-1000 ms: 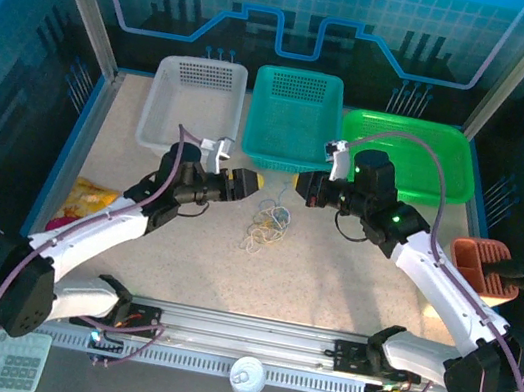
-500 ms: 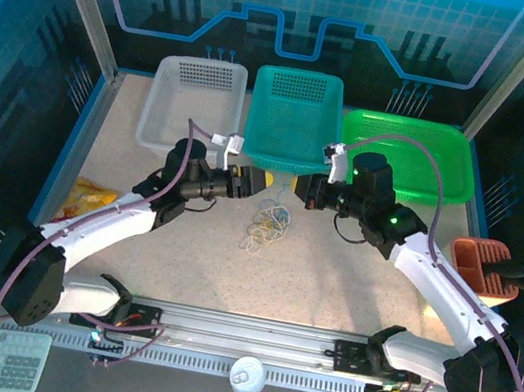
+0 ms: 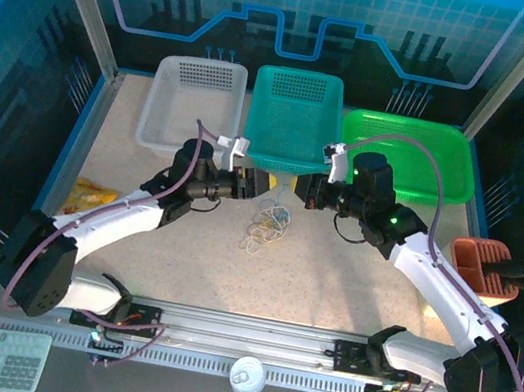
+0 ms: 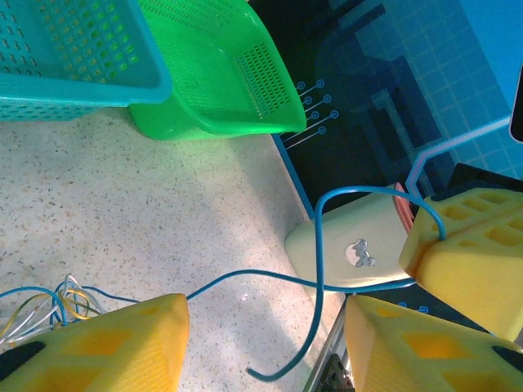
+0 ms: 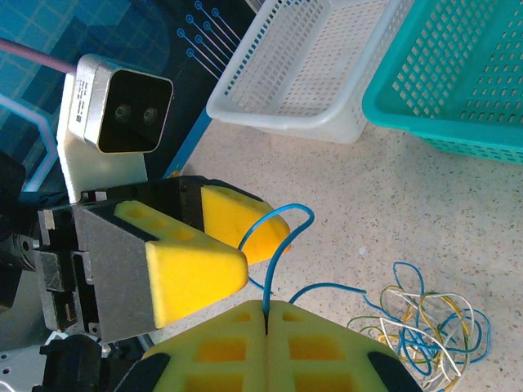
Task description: Untangle the cables
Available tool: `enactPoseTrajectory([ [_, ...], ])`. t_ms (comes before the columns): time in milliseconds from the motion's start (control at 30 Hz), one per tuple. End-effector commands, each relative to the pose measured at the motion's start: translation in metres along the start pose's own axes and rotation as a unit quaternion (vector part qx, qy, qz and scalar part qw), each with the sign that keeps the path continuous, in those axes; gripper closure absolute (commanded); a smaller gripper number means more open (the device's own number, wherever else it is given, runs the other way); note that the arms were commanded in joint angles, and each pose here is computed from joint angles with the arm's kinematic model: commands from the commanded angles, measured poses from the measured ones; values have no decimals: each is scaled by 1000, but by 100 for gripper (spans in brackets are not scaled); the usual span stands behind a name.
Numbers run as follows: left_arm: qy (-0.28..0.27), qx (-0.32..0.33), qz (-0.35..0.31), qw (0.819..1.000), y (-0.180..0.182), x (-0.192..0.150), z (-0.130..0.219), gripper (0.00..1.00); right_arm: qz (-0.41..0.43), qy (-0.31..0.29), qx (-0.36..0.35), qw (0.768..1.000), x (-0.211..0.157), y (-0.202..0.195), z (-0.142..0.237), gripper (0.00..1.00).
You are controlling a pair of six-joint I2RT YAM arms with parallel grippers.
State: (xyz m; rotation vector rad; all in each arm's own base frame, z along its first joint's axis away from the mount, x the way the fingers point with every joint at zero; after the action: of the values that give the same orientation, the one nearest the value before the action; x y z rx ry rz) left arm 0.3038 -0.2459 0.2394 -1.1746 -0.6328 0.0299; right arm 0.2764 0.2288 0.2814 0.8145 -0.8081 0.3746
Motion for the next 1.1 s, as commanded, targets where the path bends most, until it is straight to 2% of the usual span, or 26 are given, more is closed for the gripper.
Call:
enactPoseTrajectory([
  [0, -7, -36, -37, 999, -22, 10, -4, 48, -3, -6, 7, 1000, 1, -1, 2, 100],
  [200, -6, -43, -40, 998, -23, 11, -8, 58, -4, -4, 5, 1000, 0, -2, 1, 100],
  [633, -6, -45, -41, 998, -27, 8, 0, 98, -7, -1, -17, 1000, -4, -15, -3, 100],
  [800, -15, -56, -38, 998, -39, 13, 5, 100, -9, 6, -22, 1000, -8, -21, -9, 100],
  [833, -17, -59, -36, 997, -43, 15, 6, 100, -7, 8, -26, 1000, -10, -24, -11, 93],
  [967, -20, -62, -25, 998, -58, 26, 7, 100, 11, 9, -52, 999, -22, -39, -18, 54],
  [1067, -19, -74, -20, 997, -72, 32, 8, 100, 24, 8, -62, 998, -36, -51, -24, 38],
])
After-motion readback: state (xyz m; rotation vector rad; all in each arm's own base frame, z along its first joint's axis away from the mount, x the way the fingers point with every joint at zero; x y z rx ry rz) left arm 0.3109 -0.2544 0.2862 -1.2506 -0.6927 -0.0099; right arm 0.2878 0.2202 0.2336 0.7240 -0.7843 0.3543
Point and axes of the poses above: each hand's point on the last joint's axis, 136 mm out from that joint toward the fingers, its own z axis back along the fingers, its own y axis along the line the jaws close on, x = y × z, the point moved 3 cm from there along z, back along the fingers, and after that the axes turned 8 degrees about z, right-handed, at the moved point
